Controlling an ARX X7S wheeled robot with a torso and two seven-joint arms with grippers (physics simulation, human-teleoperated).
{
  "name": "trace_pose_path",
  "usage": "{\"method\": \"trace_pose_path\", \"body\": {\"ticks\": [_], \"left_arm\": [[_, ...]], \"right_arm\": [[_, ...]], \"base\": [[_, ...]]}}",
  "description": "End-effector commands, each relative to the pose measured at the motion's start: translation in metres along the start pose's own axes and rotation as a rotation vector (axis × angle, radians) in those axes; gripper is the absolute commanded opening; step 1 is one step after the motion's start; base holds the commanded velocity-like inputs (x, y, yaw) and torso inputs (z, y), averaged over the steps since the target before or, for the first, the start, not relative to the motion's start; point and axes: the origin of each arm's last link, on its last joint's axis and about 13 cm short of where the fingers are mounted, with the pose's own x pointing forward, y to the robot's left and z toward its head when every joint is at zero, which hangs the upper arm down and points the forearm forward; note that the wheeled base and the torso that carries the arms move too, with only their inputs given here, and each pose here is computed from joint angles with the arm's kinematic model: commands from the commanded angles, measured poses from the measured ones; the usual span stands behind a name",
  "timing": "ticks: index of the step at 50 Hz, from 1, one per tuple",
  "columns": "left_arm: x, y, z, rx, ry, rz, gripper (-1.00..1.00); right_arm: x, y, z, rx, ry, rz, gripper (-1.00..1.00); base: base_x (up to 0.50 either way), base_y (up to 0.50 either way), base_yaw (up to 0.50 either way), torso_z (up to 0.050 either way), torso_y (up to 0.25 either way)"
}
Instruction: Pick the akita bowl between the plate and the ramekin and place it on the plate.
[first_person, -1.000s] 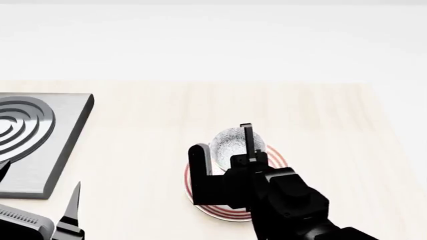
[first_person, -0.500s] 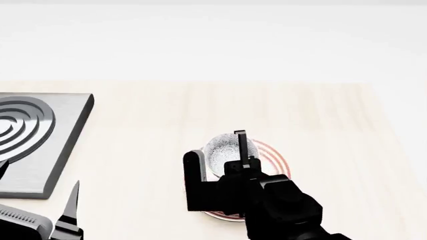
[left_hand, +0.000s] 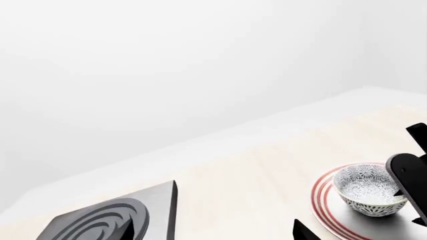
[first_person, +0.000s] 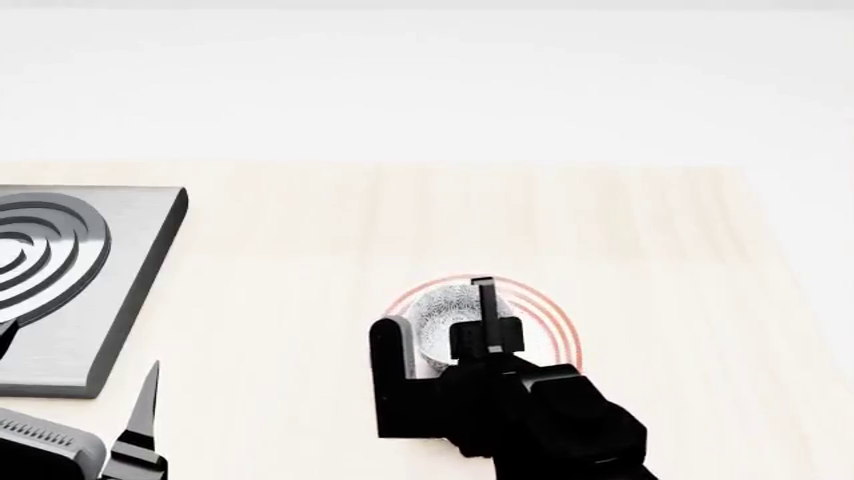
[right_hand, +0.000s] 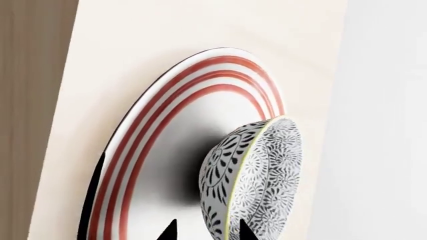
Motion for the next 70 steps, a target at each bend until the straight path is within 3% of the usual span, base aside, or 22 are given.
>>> {"method": "trace_pose_path", "body": {"ticks": [1,12,24,40,44,48,53,57,60,66,70], "left_arm": [[0.001,0.001,0.000,-0.007,-0.003,-0.004,1.00],[0.002,0.001,0.000,-0.008,-0.002,-0.005,1.00],[-0.001,0.000,0.002,-0.008,-0.006,-0.008,1.00],[-0.004,0.000,0.009,0.007,-0.044,0.006,1.00],[-0.004,0.002,0.010,0.015,-0.073,0.030,1.00],[-0.005,0.007,0.017,0.030,-0.156,0.092,1.00],[-0.006,0.013,0.025,0.004,-0.238,0.161,1.00],[-0.009,0.016,0.028,-0.036,-0.284,0.218,1.00],[-0.012,0.018,0.028,-0.049,-0.311,0.248,1.00],[-0.022,0.020,0.033,-0.054,-0.461,0.336,1.00],[-0.030,0.021,0.041,-0.117,-0.550,0.379,1.00]], "right_arm": [[-0.002,-0.002,0.004,-0.006,0.008,0.023,1.00],[-0.009,-0.005,0.003,-0.009,0.010,0.011,1.00],[-0.039,-0.013,0.005,-0.024,-0.011,-0.035,1.00],[-0.114,-0.012,0.016,-0.110,-0.137,-0.199,1.00],[-0.145,-0.012,0.021,-0.112,-0.205,-0.337,1.00],[-0.192,-0.011,0.025,-0.026,-0.332,-0.525,1.00],[-0.229,0.006,0.027,0.019,-0.427,-0.716,1.00],[-0.257,0.025,0.028,0.160,-0.548,-0.878,1.00],[-0.263,0.038,0.024,0.214,-0.607,-0.950,1.00],[-0.272,0.061,0.020,0.336,-0.704,-1.051,1.00],[-0.279,0.076,0.018,0.402,-0.769,-1.164,1.00]], "base": [[0.00,0.00,0.00,0.000,0.000],[0.00,0.00,0.00,0.000,0.000],[0.00,0.00,0.00,0.000,0.000],[0.00,0.00,0.00,0.000,0.000],[0.00,0.00,0.00,0.000,0.000],[0.00,0.00,0.00,0.000,0.000],[0.00,0.00,0.00,0.000,0.000],[0.00,0.00,0.00,0.000,0.000],[0.00,0.00,0.00,0.000,0.000],[0.00,0.00,0.00,0.000,0.000],[0.00,0.00,0.00,0.000,0.000]]}}
